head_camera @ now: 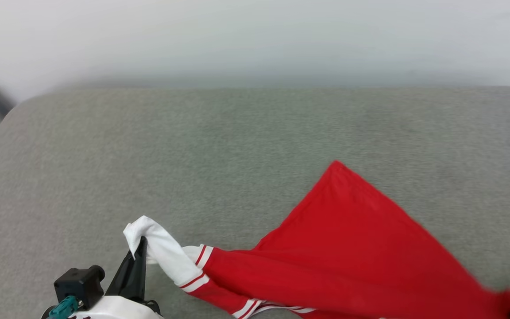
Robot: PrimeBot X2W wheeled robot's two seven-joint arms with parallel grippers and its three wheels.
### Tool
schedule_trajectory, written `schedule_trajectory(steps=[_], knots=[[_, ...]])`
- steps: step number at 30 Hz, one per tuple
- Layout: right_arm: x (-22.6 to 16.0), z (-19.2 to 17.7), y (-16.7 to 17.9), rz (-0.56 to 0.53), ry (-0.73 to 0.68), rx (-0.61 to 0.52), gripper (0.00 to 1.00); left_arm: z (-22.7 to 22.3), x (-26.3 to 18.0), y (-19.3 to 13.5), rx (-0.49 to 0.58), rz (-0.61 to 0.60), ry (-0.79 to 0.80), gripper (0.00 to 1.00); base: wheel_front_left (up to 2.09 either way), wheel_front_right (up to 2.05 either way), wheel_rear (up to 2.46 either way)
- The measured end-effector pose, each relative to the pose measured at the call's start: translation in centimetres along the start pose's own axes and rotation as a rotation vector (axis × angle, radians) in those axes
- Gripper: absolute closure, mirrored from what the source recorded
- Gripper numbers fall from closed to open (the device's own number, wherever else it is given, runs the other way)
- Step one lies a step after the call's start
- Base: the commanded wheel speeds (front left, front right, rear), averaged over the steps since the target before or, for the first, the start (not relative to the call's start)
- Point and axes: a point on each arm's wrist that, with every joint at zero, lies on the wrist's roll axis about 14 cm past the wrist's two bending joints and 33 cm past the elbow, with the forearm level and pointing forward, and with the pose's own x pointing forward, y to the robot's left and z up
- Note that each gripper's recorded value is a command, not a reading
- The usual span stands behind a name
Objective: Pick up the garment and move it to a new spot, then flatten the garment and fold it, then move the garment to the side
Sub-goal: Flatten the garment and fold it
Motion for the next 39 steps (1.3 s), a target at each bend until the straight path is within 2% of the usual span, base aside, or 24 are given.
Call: schedule_trajectory(steps=[4, 5, 6, 7, 8, 13, 20, 24, 27, 29, 33, 39], knots=[[-0.4, -7.4, 1.0, 0.042, 0.098, 0.127, 1.00, 0.3, 0.3, -1.2, 0.011, -0.038, 0.001, 1.00, 0.00, 0.00, 0.00], [-0.4, -8.8, 1.4, 0.051, 0.116, 0.148, 0.89, 0.3, 0.4, -1.3, 0.026, -0.043, 0.006, 1.00, 0.00, 0.00, 0.00], [-0.4, -9.9, 1.8, 0.061, 0.132, 0.172, 0.62, 0.4, 0.6, -1.4, 0.029, -0.049, 0.005, 1.00, 0.00, 0.00, 0.00], [-0.3, -10.4, 2.3, 0.073, 0.123, 0.198, 0.22, 0.4, 0.7, -1.5, 0.029, -0.051, 0.007, 1.00, 0.00, 0.00, 0.00], [-0.3, -10.4, 2.5, 0.075, 0.105, 0.210, 0.00, 0.3, 0.8, -1.7, 0.030, -0.053, 0.010, 1.00, 0.00, 0.00, 0.00], [-0.4, -8.0, 2.0, 0.057, -0.062, 0.248, 0.00, 0.0, 1.0, -1.9, 0.030, -0.056, 0.025, 1.00, 0.00, 0.00, 0.00], [-2.5, 2.9, 0.9, 0.011, -0.569, 0.217, 0.00, 0.0, 1.1, -1.8, 0.028, -0.050, 0.034, 1.00, 0.00, 0.00, 0.00], [-2.3, 7.8, 2.8, 0.058, -0.716, 0.217, 0.00, 0.0, 1.8, -2.2, 0.024, -0.064, 0.035, 1.00, 0.00, 0.00, 0.00], [-1.0, 10.5, 4.9, 0.117, -0.717, 0.202, 0.00, 0.0, 2.6, -2.6, 0.021, -0.080, 0.036, 1.00, 0.00, 0.00, 0.00], [0.3, 12.0, 6.5, 0.160, -0.670, 0.175, 0.00, 0.1, 3.3, -2.9, 0.020, -0.092, 0.032, 1.00, 0.00, 0.00, 0.00], [3.5, 13.4, 9.8, 0.230, -0.473, 0.085, 0.00, -0.1, 4.7, -3.0, 0.018, -0.102, 0.032, 1.00, 0.00, 0.00, 0.00], [6.7, 13.7, 14.1, 0.308, -0.192, -0.021, 0.00, -0.7, 5.7, -2.6, 0.014, -0.099, 0.037, 1.00, 0.00, 0.00, 0.00]])
